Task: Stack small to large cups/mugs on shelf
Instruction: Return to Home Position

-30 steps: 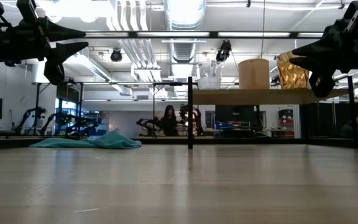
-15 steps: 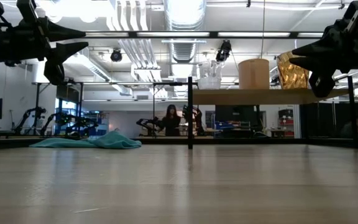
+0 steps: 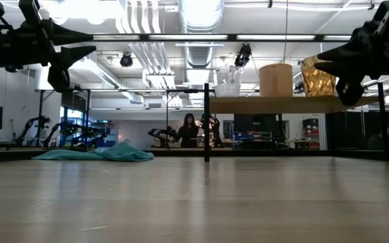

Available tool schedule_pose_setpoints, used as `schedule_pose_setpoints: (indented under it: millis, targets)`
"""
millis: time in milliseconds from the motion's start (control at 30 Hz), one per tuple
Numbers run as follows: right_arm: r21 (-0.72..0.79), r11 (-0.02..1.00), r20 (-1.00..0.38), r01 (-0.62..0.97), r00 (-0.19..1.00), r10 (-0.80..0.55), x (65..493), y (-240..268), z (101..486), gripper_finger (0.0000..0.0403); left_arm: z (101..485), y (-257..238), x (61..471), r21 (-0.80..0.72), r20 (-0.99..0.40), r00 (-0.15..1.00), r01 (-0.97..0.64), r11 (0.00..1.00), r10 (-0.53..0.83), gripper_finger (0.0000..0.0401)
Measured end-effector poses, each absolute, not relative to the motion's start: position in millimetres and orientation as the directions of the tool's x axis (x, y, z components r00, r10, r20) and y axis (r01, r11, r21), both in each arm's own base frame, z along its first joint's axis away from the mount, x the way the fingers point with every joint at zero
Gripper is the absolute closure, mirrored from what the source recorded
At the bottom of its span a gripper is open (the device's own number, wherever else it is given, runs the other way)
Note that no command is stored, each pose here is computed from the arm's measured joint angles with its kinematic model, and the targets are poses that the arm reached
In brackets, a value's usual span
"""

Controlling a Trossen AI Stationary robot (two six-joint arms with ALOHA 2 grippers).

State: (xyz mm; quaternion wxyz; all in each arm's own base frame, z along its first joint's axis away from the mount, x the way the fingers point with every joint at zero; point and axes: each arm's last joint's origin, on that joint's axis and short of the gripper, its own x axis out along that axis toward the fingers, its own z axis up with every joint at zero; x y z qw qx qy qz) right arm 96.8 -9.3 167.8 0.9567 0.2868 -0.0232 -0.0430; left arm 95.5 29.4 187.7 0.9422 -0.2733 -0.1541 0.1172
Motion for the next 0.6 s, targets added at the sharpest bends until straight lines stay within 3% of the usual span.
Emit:
schedule_pose_setpoints:
  millis: [600]
  targets:
    - [0.551,0.832,0.019,0.069,0.995,-0.096,96.8,-9.3,167.8,0.0326,187.8,29.2,95.6,-0.550,0.227,0.927,-0.131,0.825,0.298,0.0305]
